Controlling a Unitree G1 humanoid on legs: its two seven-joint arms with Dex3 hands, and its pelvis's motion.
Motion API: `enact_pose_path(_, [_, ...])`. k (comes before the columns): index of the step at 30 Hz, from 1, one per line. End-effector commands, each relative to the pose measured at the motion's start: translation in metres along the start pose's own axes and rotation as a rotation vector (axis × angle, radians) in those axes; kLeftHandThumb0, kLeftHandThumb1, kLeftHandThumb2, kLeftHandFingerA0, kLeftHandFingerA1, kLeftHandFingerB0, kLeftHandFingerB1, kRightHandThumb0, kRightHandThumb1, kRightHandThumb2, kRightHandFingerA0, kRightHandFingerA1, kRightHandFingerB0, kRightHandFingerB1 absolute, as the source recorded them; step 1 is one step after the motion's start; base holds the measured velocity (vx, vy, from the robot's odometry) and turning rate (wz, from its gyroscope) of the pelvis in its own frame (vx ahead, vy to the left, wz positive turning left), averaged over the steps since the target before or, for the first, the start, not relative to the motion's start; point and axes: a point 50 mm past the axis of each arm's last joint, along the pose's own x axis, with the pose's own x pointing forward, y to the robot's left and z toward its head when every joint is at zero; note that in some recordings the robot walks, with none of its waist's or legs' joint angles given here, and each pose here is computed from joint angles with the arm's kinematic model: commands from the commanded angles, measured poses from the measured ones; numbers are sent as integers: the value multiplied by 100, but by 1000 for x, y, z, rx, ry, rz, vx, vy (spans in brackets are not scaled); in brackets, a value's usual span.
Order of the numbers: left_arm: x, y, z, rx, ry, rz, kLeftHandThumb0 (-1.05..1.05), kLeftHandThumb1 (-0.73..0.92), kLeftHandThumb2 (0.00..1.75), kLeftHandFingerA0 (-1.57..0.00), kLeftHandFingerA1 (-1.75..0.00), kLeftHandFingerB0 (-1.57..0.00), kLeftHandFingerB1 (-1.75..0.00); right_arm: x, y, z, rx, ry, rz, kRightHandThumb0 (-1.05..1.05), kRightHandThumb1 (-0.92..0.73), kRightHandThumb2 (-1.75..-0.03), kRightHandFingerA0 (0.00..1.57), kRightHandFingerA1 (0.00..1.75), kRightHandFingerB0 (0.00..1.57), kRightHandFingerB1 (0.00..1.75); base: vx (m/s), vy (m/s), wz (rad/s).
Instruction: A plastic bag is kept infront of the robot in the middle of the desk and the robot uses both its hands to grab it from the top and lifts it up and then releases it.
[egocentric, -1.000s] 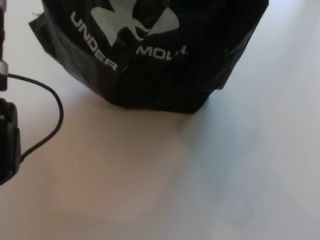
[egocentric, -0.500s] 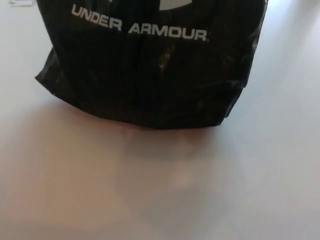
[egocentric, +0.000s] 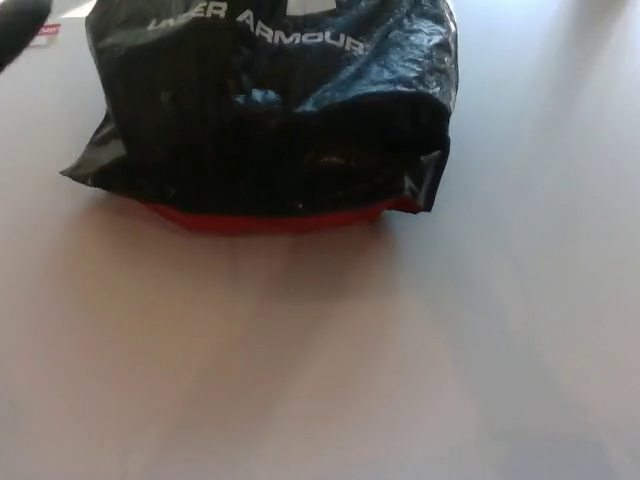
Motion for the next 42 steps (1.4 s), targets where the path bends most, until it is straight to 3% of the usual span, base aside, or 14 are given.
enact_pose_path(1, [-136,8,31,-97,21,26,-80,71,94,-102,-145,-4,-18,-125,28,54,249,-110,17,-81,-49,-89,10,51,0,11,-271,45,9])
enact_pose_path(7, [-196,-8,50,-221,97,90,-65,85,72,-85,-155,-8,-18,-183,46,78,314,-107,-74,-65,-69,-60,16,43,0,29,-66,29,3])
enact_pose_path(10, [-226,-20,61,-259,154,144,-63,87,71,-81,-147,-12,-23,-213,52,84,300,-85,-106,-67,-50,-91,3,49,0,32,0,0,0])
enact_pose_path(16, [-261,-37,72,-256,194,253,-63,92,70,-66,-75,-13,-25,-251,61,92,336,-8,-130,-52,-79,-66,3,36,4,30,28,-68,3])
enact_pose_path(17, [-272,-40,73,-218,226,240,-61,77,103,-48,-63,-6,-36,-258,66,92,361,8,-115,-51,-83,-65,2,35,2,31,0,0,0])
enact_pose_path(18, [-281,-45,74,-194,252,244,-58,88,67,-55,-51,-15,-26,-264,73,94,395,23,-93,-50,-86,-66,2,36,1,31,0,0,0])
enact_pose_path(20, [-292,-53,75,-190,291,243,-63,72,101,-53,-66,-8,-40,-274,86,99,456,57,-57,-56,-77,-83,5,32,7,25,0,0,0])
enact_pose_path(26, [-308,-69,74,-196,413,170,-67,92,70,-32,-52,-13,-30,-303,128,115,636,198,81,-59,-67,-92,4,43,0,36,-41,93,-4])
enact_pose_path(29, [-320,-74,78,-178,486,140,-66,76,105,-30,-57,-7,-42,-313,137,120,692,276,132,-60,-87,-64,9,40,8,34,-61,211,-10])
enact_pose_path(31, [-321,-80,75,-193,508,100,-63,92,73,-28,-41,-9,-20,-315,144,120,721,312,146,-35,-65,-117,1,50,0,50,18,180,-2])
enact_pose_path(32, [-319,-84,73,-224,496,80,-68,77,105,-9,-45,-5,-27,-315,145,118,716,312,142,-61,-88,-65,10,40,8,33,76,149,-6])
enact_pose_path(37, [-316,-91,68,-324,492,68,-76,82,113,-8,-34,-3,-17,-316,144,114,643,288,93,-34,-65,-116,2,52,0,49,87,114,-2])
enact_pose_path(38, [-314,-92,69,-314,484,75,-77,83,115,-8,-33,-5,-16,-315,144,111,610,264,55,-51,-81,-63,16,42,17,36,69,45,13])
enact_pose_path(42, [-317,-91,73,-311,478,83,-66,79,114,-1,-38,0,-25,-317,141,110,523,234,-9,-56,-82,-64,25,45,25,37,-2,-36,7])
